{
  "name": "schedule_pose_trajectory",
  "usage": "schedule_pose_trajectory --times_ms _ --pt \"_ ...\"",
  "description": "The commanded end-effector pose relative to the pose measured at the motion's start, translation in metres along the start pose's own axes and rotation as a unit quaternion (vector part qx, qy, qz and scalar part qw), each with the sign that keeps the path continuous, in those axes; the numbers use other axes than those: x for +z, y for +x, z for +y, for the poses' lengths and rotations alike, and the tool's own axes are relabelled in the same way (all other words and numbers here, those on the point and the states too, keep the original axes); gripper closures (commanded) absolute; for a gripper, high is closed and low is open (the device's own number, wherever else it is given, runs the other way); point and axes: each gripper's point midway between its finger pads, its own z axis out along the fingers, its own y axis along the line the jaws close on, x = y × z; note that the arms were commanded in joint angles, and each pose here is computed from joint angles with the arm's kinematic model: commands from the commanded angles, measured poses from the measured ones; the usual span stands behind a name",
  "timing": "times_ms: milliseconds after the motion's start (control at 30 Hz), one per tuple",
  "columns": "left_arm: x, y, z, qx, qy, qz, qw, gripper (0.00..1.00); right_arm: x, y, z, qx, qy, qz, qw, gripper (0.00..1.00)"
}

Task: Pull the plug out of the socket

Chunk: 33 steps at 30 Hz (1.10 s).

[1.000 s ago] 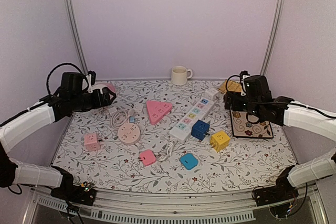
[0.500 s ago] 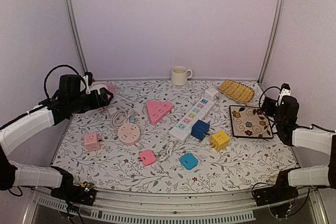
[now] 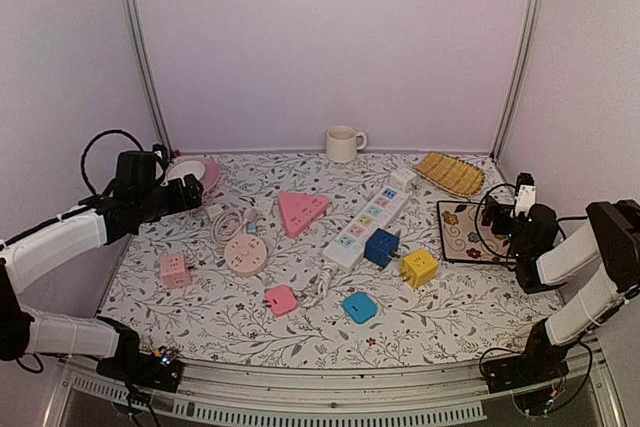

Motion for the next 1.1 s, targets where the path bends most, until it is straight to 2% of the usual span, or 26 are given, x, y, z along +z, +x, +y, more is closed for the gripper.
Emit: schedule_pose_trajectory --times_ms 0,267,667,833,1067 --pt "0.003 -0.014 0.023 0.029 -0.056 -0.050 0.997 0.03 0.000 -0.021 0.012 -0.011 -0.042 -0.048 0.998 0.01" --pt "0.011 -0.025 0.059 0.065 -0.116 -0.107 0.985 0.03 0.001 -0.022 0.012 -0.009 -0.045 -0.049 0.998 0.01" --pt "0.007 -0.029 0.141 0.025 -0.206 -0.191 0.959 0.03 0.000 -0.022 0.011 -0.008 -0.044 -0.052 0.998 0.01" --pt "0.012 -0.028 0.143 0.058 -0.196 -0.228 0.952 0.03 0.000 -0.023 0.011 -0.008 -0.043 -0.053 0.998 0.01" --pt "0.022 -0.027 0.128 0.065 -0.143 -0.256 0.954 0.03 0.000 -0.022 0.011 -0.009 -0.044 -0.051 0.998 0.01"
